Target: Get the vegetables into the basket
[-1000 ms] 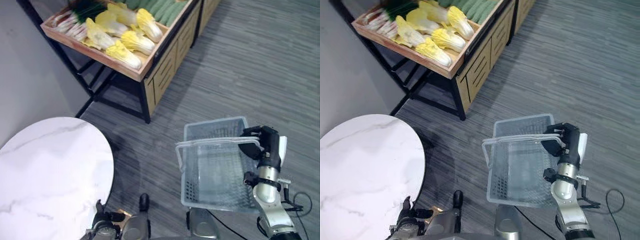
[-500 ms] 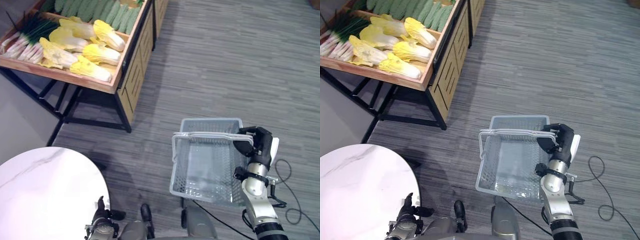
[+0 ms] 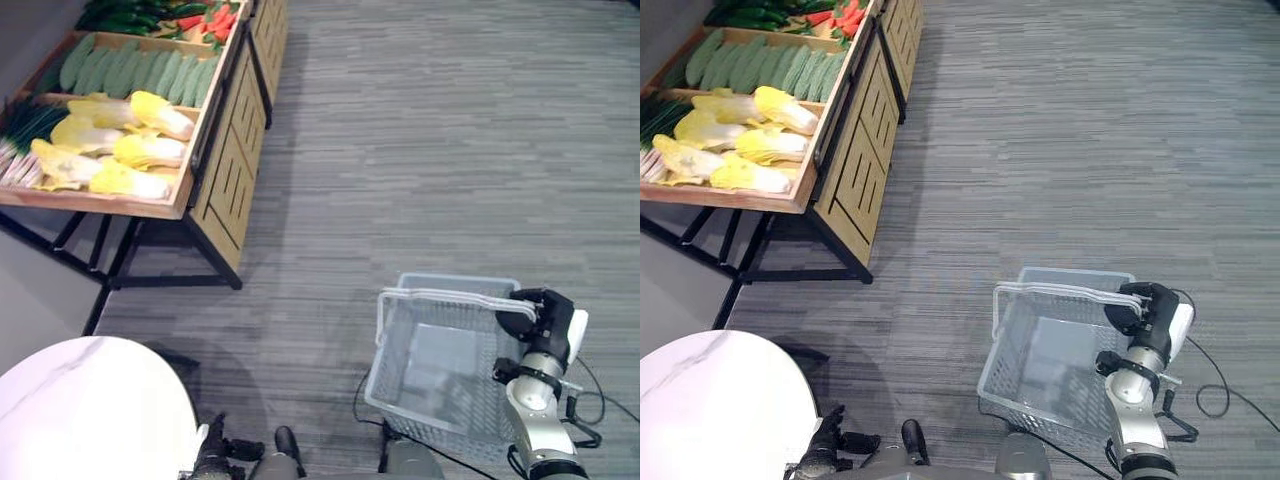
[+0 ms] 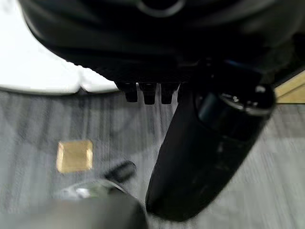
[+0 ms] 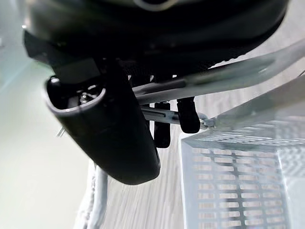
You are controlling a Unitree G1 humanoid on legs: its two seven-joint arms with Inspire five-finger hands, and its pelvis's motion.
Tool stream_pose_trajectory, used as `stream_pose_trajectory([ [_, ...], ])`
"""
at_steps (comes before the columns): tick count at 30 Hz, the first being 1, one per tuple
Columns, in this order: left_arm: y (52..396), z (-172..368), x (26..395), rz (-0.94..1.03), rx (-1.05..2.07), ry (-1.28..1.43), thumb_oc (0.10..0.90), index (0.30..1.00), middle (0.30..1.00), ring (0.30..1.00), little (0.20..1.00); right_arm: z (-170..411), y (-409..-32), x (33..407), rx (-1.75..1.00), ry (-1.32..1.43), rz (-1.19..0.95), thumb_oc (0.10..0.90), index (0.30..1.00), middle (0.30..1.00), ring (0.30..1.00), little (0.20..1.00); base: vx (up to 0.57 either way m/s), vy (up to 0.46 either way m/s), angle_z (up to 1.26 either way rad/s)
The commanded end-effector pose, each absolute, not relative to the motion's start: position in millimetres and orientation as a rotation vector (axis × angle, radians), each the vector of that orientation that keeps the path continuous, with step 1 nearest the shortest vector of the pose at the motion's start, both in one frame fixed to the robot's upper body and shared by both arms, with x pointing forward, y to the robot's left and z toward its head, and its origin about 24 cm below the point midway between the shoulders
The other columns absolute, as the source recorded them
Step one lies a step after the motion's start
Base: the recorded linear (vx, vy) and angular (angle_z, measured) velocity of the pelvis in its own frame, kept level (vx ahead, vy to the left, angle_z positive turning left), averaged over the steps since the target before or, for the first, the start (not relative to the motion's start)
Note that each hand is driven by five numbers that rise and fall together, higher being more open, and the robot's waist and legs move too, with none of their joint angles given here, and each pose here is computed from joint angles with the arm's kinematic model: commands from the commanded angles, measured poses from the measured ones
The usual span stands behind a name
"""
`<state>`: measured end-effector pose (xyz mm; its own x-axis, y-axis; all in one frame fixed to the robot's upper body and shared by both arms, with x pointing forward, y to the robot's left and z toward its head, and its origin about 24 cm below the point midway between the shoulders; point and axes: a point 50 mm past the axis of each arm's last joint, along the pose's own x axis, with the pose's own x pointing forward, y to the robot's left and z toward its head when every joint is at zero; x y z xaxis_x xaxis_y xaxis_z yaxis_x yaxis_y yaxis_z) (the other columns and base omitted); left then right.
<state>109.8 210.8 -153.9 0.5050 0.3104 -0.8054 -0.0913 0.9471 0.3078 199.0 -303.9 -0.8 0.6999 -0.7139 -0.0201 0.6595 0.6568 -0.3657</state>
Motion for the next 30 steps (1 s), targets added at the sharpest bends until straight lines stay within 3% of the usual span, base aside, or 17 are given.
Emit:
stream_pose_trajectory([
  [1, 228, -145, 126, 0.265, 0.211, 0.952, 0.900, 1.000, 1.000, 1.000, 1.000, 69, -307, 232, -0.310, -0.193, -0.755, 0.400, 0.300, 0.300, 0.300, 0.300, 0.08, -0.105, -0.08],
  [7, 231, -144, 130, 0.214, 0.232, 0.944, 0.900, 1.000, 1.000, 1.000, 1.000, 73, -313, 232, -0.339, -0.193, -0.740, 0.400, 0.300, 0.300, 0.300, 0.300, 0.06, -0.068, -0.05],
  [18, 241, -137, 141, 0.323, 0.216, 0.907, 0.900, 1.000, 1.000, 1.000, 1.000, 91, -313, 225, -0.360, -0.296, -0.743, 0.400, 0.300, 0.300, 0.300, 0.300, 0.04, -0.146, 0.05],
  [24, 245, -144, 124, 0.353, 0.248, 0.979, 0.900, 1.000, 1.000, 1.000, 1.000, 86, -315, 225, -0.391, -0.264, -0.743, 0.400, 0.300, 0.300, 0.300, 0.300, 0.27, 0.182, -0.32],
  [30, 245, -142, 130, 0.347, 0.267, 0.966, 0.900, 1.000, 1.000, 1.000, 1.000, 80, -311, 231, -0.372, -0.232, -0.744, 0.400, 0.300, 0.300, 0.300, 0.300, 0.14, 0.239, -0.64],
])
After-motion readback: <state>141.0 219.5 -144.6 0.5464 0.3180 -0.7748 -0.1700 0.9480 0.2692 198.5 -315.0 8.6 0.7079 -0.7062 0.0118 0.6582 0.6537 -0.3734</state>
